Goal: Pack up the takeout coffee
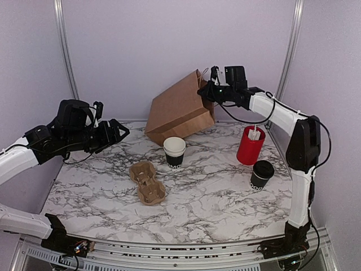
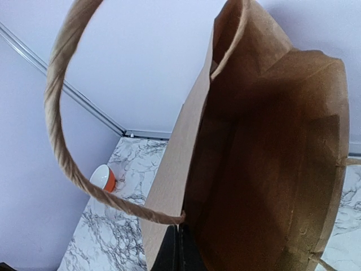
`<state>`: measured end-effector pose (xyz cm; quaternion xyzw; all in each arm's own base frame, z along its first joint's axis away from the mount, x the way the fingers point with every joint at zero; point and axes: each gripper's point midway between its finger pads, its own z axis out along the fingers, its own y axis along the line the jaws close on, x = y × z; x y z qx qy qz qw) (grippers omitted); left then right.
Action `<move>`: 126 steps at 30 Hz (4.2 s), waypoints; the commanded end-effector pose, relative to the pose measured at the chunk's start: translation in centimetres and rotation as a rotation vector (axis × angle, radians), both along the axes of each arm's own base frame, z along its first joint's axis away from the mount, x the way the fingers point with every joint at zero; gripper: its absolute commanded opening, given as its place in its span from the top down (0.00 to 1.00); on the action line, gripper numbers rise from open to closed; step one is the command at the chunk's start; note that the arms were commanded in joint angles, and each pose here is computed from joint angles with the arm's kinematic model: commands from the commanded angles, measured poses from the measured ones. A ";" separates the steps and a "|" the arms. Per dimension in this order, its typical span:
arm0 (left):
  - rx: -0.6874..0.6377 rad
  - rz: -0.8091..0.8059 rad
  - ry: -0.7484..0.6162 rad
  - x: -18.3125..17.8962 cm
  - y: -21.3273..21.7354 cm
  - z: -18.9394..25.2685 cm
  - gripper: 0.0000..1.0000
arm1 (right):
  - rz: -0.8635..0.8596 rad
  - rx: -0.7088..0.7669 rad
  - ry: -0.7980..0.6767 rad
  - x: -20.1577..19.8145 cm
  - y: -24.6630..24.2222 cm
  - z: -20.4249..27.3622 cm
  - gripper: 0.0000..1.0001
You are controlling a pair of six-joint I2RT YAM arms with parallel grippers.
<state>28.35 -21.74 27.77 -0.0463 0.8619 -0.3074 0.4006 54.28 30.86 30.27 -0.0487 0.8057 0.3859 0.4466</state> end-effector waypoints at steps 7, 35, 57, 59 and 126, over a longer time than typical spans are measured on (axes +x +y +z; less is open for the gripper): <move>0.009 0.025 0.003 0.6 1.0 -0.4 0.19 | -0.095 -0.236 -0.177 -2.3 -1.6 7.7 1.00; -0.006 -0.033 0.033 1.8 -1.3 -0.9 0.19 | -0.196 -0.577 -0.040 -14.2 -5.5 7.4 1.00; -0.027 -0.080 0.054 2.2 -2.7 -1.3 0.19 | -0.146 -0.778 0.104 -25.4 -3.4 4.3 1.00; -0.029 -0.085 0.052 2.2 -2.9 -1.2 0.19 | -0.107 -0.789 0.118 -26.2 -2.1 3.2 1.00; -0.034 -0.073 0.074 1.6 -2.3 -2.1 0.19 | -0.032 -0.523 0.044 -20.2 -7.0 1.5 0.62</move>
